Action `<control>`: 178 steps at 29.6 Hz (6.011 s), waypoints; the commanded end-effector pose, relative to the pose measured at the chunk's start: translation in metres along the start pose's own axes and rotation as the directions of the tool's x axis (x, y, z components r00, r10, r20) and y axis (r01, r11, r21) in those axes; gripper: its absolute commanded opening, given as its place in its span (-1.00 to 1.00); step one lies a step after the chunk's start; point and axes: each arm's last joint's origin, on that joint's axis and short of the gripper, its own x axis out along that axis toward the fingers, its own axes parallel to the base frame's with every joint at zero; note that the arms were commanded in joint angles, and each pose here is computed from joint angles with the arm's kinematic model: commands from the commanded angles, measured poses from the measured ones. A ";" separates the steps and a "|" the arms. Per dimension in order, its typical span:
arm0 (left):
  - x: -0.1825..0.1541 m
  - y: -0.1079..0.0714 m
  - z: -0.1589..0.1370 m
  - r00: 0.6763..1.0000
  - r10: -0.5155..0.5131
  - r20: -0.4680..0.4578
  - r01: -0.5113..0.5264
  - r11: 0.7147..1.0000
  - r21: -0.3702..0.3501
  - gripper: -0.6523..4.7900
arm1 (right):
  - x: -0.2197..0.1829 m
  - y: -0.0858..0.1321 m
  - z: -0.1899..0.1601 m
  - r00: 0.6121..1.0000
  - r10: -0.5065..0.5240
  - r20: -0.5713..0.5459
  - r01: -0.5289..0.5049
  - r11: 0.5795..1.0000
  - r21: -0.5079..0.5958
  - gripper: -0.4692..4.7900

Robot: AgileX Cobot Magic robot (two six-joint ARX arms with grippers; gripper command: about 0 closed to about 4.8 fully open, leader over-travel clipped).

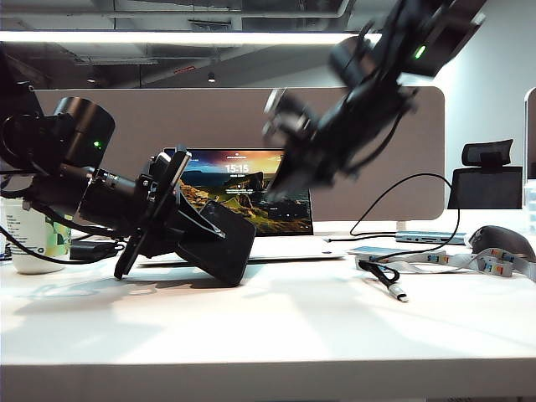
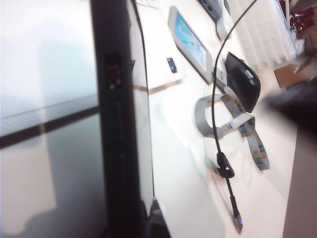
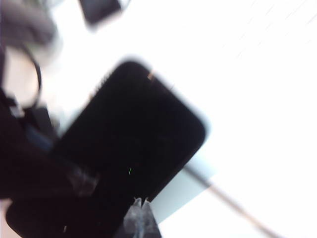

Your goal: Pick up the black phone, pick up the charger plug, insert the charger plug into the phone's charging port, and finally place the connected phone back on the desk.

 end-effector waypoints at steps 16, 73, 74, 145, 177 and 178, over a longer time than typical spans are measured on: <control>-0.064 -0.125 0.054 0.833 -0.524 0.175 0.238 0.627 0.742 -0.78 | -0.149 0.039 0.072 0.932 0.043 0.360 0.041 0.974 -0.223 -0.84; -0.050 -0.209 0.022 0.758 -0.621 0.201 0.239 0.551 0.799 -0.78 | -0.270 0.140 0.067 0.932 0.049 0.358 0.108 0.907 -0.406 -0.84; -0.051 -0.210 0.022 0.752 -0.627 0.203 0.261 0.566 0.782 -0.78 | -0.270 0.140 0.068 0.930 0.047 0.366 0.113 0.908 -0.404 -0.84; -0.065 -0.227 0.018 0.662 -0.748 -0.051 0.471 0.362 0.804 -0.78 | -0.223 0.123 0.082 0.831 0.497 0.248 -0.356 0.820 -0.449 -0.84; -0.079 -0.236 0.027 0.527 -0.807 0.266 0.416 0.519 0.747 1.00 | -0.296 0.146 0.118 0.593 0.440 0.675 -0.029 0.849 -0.528 -0.84; -0.079 -0.236 0.027 0.527 -0.807 0.266 0.426 0.522 0.739 1.00 | -0.297 0.147 0.118 0.587 0.438 0.681 -0.021 0.849 -0.527 -0.84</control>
